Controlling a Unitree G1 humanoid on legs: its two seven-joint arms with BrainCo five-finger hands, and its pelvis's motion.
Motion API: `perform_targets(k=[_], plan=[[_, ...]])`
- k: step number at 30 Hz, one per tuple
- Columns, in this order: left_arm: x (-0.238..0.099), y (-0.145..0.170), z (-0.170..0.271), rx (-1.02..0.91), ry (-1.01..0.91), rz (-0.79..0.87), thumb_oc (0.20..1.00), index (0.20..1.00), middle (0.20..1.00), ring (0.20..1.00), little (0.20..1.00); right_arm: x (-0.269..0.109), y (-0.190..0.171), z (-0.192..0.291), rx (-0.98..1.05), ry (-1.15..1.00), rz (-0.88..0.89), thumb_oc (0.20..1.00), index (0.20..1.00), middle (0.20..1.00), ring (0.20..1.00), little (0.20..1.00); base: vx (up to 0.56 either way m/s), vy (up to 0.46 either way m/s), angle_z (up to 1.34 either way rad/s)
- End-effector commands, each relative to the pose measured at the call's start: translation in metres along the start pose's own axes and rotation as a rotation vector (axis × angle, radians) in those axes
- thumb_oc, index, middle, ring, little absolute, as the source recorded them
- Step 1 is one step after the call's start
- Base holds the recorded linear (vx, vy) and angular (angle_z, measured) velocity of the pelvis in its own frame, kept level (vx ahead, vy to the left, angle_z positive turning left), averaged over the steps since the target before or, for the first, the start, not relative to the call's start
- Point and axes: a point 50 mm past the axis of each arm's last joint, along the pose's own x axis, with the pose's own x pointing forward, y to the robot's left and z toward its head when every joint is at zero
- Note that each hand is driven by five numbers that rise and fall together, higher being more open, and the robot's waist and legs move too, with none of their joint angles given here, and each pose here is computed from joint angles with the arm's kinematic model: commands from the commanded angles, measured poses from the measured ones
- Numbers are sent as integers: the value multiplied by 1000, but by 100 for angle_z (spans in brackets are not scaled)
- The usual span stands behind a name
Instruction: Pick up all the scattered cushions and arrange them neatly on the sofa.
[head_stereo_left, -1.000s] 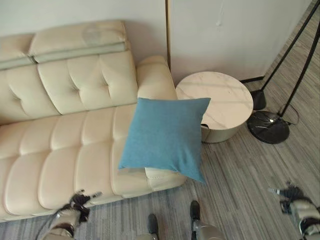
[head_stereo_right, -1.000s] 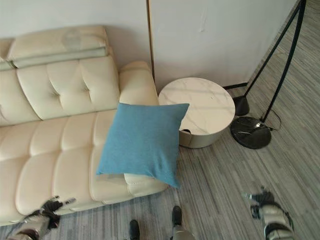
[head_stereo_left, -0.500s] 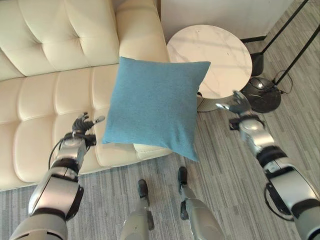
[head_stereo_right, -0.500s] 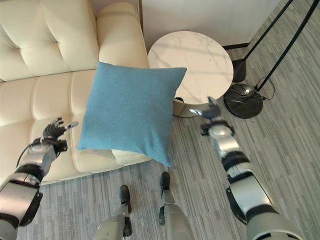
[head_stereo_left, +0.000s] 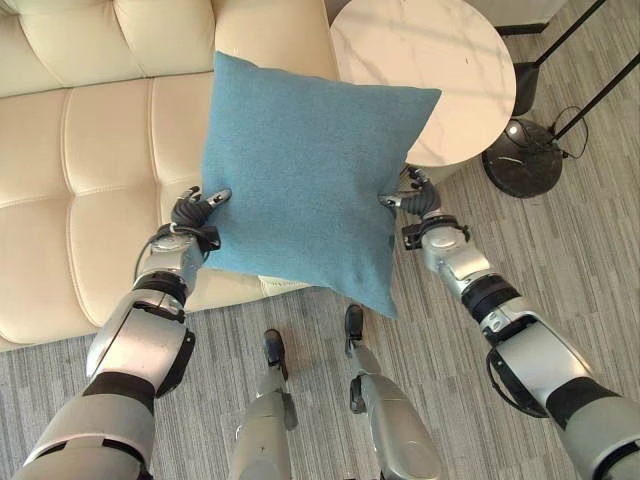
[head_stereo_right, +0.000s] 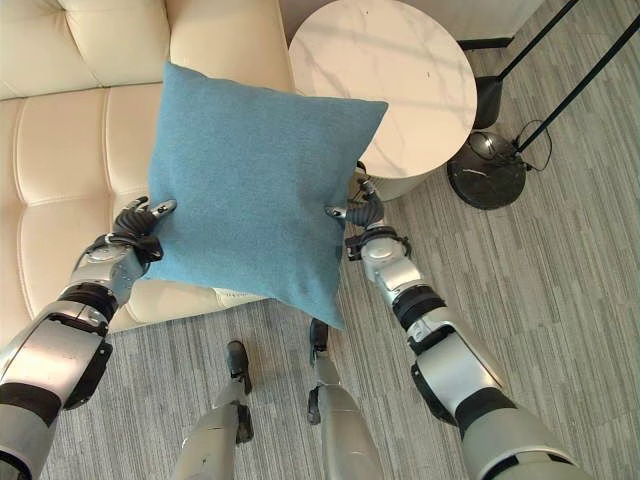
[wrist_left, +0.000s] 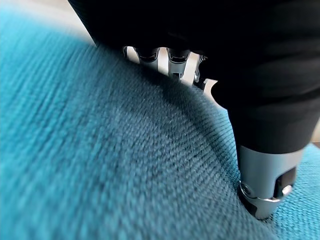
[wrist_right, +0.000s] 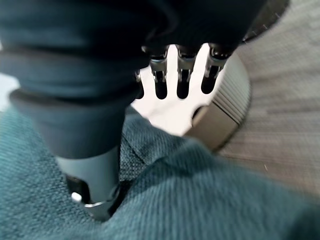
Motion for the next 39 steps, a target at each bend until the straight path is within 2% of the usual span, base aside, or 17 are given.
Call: perform_targets(k=[1,3,4,5,6,7,11,14,20,24,27,30,31,32,34,35,39], plan=[[-1,-39,16,-13,-56,-120,1000,1000,1000,1000,1000,-4,29,22,2,-90,102,1000,1000,1000,1000,1000,0,0,0],[-3,-49,14,-30,-58,-152,1000,1000,1000,1000,1000,-8,36,26,6,-116,126,1000,1000,1000,1000,1000,-4,7,2],[-8,-68,11,-60,-71,-218,1000,1000,1000,1000,1000,-19,50,37,29,-188,189,1000,1000,1000,1000,1000,-8,25,4],[-16,-92,7,-72,-86,-306,652,652,652,652,652,-34,60,45,56,-265,250,586,586,586,586,586,-7,25,4],[-16,-92,6,-72,-85,-306,476,476,476,476,476,-34,59,44,56,-263,250,520,520,520,520,520,0,0,0],[-22,-107,7,-70,-109,-376,200,200,200,200,200,-43,62,46,80,-299,288,200,200,200,200,200,-3,16,3],[-50,-148,8,-111,-169,-602,200,200,200,200,200,-67,57,46,142,-372,373,200,200,200,200,200,3,9,3],[-70,-163,12,-222,-203,-703,200,200,200,200,200,-78,44,52,156,-439,368,200,200,200,200,200,3,1,3],[-102,-177,5,-421,-181,-833,200,200,200,200,200,-84,25,46,148,-450,309,200,200,200,200,200,7,-4,-1],[-112,-178,0,-501,-165,-848,200,200,200,200,200,-84,22,37,160,-414,288,200,200,200,200,200,5,-19,-6],[-116,-174,-4,-536,-162,-836,200,200,200,200,200,-84,19,29,166,-385,271,200,200,200,200,200,-5,-20,-3],[-118,-165,5,-519,-249,-803,200,200,200,200,200,-85,17,24,179,-378,259,200,200,200,200,200,-13,-28,-1],[-118,-152,22,-449,-394,-745,200,200,200,200,200,-86,17,22,191,-397,251,200,200,200,200,200,-5,-31,-1],[-118,-152,22,-449,-394,-745,200,200,200,200,200,-86,17,22,191,-397,251,200,200,200,200,200,-5,-44,0],[-122,-138,37,-330,-563,-665,200,200,200,200,200,-87,17,20,184,-424,243,200,200,200,200,200,16,-30,1],[-124,-123,49,-253,-697,-571,200,200,200,200,200,-85,18,23,127,-473,233,200,200,200,200,200,50,-66,1],[-135,-83,59,-95,-929,-310,200,200,200,200,200,-92,16,45,-29,-657,192,200,200,200,200,200,76,-53,10]])
